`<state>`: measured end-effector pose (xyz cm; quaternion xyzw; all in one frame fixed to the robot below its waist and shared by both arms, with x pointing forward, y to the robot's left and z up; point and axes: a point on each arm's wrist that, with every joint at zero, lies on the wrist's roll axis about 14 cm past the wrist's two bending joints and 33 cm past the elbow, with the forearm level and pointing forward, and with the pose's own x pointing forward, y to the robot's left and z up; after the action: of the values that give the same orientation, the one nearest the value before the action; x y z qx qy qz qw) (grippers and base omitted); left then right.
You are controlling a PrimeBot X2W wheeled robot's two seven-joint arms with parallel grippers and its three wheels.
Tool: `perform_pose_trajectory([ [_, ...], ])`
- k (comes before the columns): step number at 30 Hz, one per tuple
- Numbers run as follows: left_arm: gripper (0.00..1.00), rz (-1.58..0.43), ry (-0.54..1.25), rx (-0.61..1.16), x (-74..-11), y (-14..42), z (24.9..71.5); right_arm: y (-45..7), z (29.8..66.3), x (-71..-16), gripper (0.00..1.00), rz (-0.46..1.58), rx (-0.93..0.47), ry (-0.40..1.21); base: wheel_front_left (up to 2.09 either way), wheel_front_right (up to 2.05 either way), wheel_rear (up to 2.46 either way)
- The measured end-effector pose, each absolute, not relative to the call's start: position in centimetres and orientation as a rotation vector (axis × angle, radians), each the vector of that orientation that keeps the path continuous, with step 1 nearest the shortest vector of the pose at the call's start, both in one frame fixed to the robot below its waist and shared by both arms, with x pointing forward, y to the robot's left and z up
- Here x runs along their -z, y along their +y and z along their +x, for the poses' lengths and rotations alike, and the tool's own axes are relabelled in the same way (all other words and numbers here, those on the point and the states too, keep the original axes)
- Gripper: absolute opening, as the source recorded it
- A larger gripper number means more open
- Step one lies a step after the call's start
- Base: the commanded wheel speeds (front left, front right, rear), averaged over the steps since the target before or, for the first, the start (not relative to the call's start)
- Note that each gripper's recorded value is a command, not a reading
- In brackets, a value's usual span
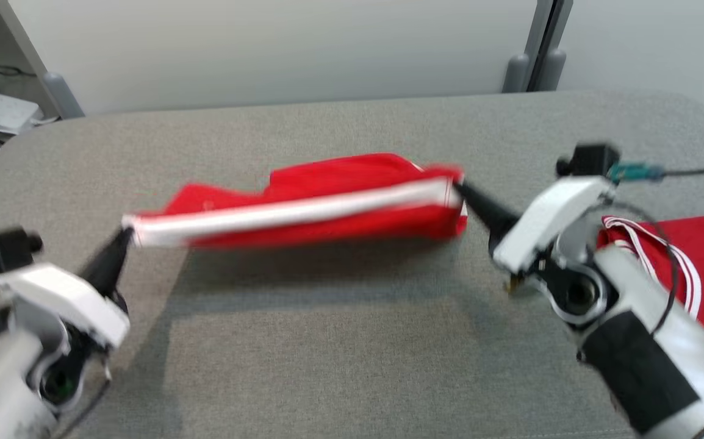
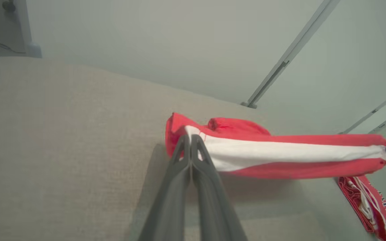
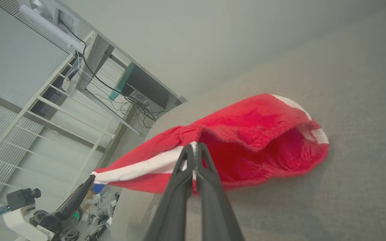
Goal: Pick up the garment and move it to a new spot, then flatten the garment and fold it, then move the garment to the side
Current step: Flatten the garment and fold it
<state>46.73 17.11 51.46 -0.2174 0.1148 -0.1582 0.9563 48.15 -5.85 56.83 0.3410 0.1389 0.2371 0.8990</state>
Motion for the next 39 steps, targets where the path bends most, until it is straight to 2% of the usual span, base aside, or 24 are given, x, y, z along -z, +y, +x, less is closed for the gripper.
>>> perform_pose_trajectory([
  [4, 0.00, -0.509, 0.365, 0.280, -46.6, 16.7, 42.5, -4.5, 43.4, -52.4, 0.00, 0.708, -0.553, 0.476, 0.00, 0.00, 0.00],
  [8, 0.00, -0.492, 0.524, 0.325, -42.5, 14.8, 37.3, -3.5, 38.1, -50.1, 0.00, 0.715, -0.644, 0.634, 0.00, 0.00, 0.00],
  [17, 0.00, -0.362, 0.756, 0.481, -41.5, 14.9, 32.8, -4.7, 32.3, -48.3, 0.00, 0.605, -0.784, 0.861, 0.00, 0.00, 0.00],
  [20, 0.00, -0.302, 0.874, 0.552, -41.5, 15.1, 31.5, -4.5, 31.6, -48.0, 0.00, 0.569, -0.828, 0.908, 0.00, 0.00, 0.00],
  [24, 0.00, -0.334, 1.038, 0.600, -41.8, 15.4, 31.4, -3.8, 32.5, -46.3, 0.00, 0.568, -0.825, 0.968, 0.00, 0.00, 0.00],
  [27, 0.00, -0.322, 1.222, 0.624, -40.5, 16.0, 30.9, -2.5, 35.0, -43.8, 0.00, 0.569, -0.763, 1.013, 0.00, 0.00, 0.00],
  [29, 0.00, -0.338, 1.303, 0.605, -39.4, 16.6, 31.6, -1.4, 38.8, -43.3, 0.00, 0.544, -0.703, 0.973, 0.00, 0.00, 0.00],
  [30, 0.00, -0.346, 1.265, 0.576, -39.3, 17.0, 33.7, -1.1, 41.7, -44.2, 0.00, 0.551, -0.668, 0.905, 0.00, 0.00, 0.00],
  [31, 0.00, -0.361, 1.154, 0.550, -40.3, 17.1, 37.2, -1.3, 45.3, -45.9, 0.00, 0.559, -0.622, 0.789, 0.00, 0.00, 0.00],
  [33, 0.00, -0.482, 0.719, 0.500, -46.7, 16.6, 47.8, -4.0, 53.1, -51.2, 0.00, 0.541, -0.518, 0.505, 0.00, 0.00, 0.00],
  [35, 0.00, -0.528, 0.239, 0.508, -57.3, 16.4, 56.0, -7.5, 59.3, -58.4, 0.00, 0.542, -0.431, 0.186, 0.00, 0.00, 0.00],
  [36, 0.00, -0.521, 0.046, 0.533, -62.3, 16.3, 58.0, -9.5, 61.7, -61.8, 0.00, 0.542, -0.379, 0.032, 0.00, 0.00, 0.00],
  [38, 0.00, -0.551, -0.211, 0.565, -67.9, 16.4, 59.9, -11.7, 65.1, -67.1, 0.00, 0.503, -0.312, -0.206, 0.00, 0.00, 0.00],
  [39, 0.00, -0.561, -0.214, 0.566, -67.3, 16.2, 60.1, -11.6, 65.7, -67.1, 0.00, 0.483, -0.308, -0.211, 0.00, 0.00, 0.00],
])
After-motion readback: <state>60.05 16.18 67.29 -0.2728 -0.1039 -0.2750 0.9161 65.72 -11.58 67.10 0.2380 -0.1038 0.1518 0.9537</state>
